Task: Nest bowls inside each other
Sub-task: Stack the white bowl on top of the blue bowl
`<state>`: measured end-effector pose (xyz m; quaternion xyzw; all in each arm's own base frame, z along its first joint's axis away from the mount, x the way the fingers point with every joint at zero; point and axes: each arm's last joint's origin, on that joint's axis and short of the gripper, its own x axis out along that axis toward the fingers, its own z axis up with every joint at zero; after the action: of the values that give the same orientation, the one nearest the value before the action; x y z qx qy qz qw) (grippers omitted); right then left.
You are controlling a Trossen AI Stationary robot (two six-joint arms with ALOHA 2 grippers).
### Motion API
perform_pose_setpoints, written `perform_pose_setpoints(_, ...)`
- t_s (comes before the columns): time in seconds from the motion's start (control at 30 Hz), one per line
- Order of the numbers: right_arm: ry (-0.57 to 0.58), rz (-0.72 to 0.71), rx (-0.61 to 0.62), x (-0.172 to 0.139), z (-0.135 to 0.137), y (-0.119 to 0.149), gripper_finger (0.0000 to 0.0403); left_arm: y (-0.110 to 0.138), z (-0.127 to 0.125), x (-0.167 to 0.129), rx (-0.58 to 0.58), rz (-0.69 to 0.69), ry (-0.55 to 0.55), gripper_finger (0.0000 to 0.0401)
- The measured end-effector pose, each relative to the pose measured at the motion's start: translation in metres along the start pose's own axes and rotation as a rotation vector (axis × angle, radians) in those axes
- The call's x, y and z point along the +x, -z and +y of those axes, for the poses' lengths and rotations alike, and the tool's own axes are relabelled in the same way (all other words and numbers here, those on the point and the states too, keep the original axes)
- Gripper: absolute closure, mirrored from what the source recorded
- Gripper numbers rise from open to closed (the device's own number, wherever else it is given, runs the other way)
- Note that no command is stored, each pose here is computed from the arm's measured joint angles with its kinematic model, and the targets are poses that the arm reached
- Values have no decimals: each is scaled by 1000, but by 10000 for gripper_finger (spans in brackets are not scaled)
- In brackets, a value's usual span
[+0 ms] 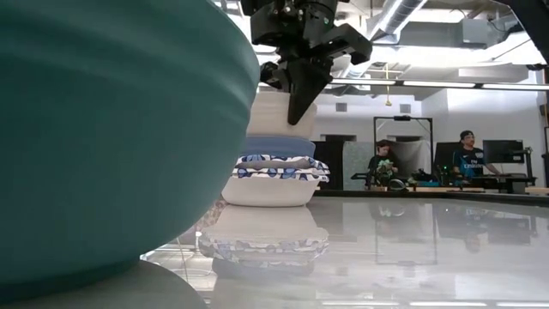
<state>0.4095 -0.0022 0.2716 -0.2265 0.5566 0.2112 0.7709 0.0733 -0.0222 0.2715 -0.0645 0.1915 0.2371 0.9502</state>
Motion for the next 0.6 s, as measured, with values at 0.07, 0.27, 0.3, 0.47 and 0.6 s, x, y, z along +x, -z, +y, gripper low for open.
perform_pose_setpoints(0.07,-5,0,4,3,-1,2,398,0,0,0,0,0,0,122)
perform_pose_setpoints(0.27,-2,-1,12,8,-3,5,398,0,0,0,0,0,0,122)
perform_pose_setpoints(0.3,5,-10,11,8,-4,4,398,0,0,0,0,0,0,122)
perform_pose_setpoints(0.47,17,-26,14,7,-7,4,398,0,0,0,0,0,0,122)
perform_pose_setpoints(0.6,22,-27,24,7,-9,5,397,0,0,0,0,0,0,122)
